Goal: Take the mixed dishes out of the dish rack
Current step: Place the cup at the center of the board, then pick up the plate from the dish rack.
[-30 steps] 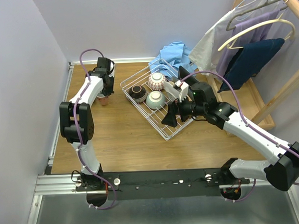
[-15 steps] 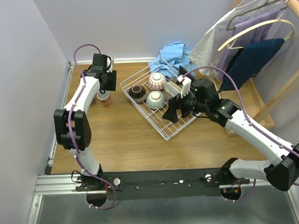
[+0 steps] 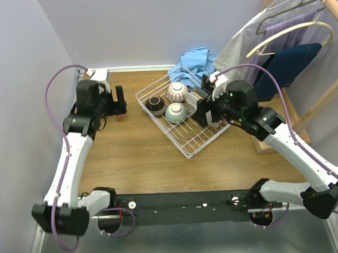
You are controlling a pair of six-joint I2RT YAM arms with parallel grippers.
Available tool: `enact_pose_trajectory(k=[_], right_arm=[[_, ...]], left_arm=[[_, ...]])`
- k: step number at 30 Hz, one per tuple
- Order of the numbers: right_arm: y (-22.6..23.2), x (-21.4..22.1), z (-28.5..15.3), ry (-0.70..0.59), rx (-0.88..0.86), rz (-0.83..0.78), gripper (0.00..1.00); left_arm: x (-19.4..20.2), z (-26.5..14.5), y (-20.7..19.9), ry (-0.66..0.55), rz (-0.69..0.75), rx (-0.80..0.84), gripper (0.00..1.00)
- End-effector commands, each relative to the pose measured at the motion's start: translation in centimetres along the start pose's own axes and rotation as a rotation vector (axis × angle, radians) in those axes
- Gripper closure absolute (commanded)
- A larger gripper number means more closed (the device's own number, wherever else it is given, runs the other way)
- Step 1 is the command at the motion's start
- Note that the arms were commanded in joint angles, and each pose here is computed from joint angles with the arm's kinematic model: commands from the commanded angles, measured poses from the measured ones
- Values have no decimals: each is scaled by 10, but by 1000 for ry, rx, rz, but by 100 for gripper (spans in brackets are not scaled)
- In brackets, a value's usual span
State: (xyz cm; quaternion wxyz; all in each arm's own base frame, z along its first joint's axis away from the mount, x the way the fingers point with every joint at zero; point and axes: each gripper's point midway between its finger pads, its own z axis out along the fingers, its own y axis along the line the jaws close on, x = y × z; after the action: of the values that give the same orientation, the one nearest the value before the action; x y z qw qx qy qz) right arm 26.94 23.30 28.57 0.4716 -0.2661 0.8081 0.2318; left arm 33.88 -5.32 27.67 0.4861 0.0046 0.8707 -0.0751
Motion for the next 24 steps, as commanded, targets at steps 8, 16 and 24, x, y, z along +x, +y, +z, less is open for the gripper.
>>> enact_pose_trajectory(k=[8, 16, 24], right_arm=[[-35, 12, 37, 157, 145, -53, 10], [-59, 27, 59, 221, 131, -53, 15], [-59, 41, 69, 269, 38, -55, 27]], left_arm=[[64, -66, -21, -145, -150, 154, 1], [79, -79, -33, -108, -198, 219, 1], [76, -83, -48, -93, -209, 291, 1]])
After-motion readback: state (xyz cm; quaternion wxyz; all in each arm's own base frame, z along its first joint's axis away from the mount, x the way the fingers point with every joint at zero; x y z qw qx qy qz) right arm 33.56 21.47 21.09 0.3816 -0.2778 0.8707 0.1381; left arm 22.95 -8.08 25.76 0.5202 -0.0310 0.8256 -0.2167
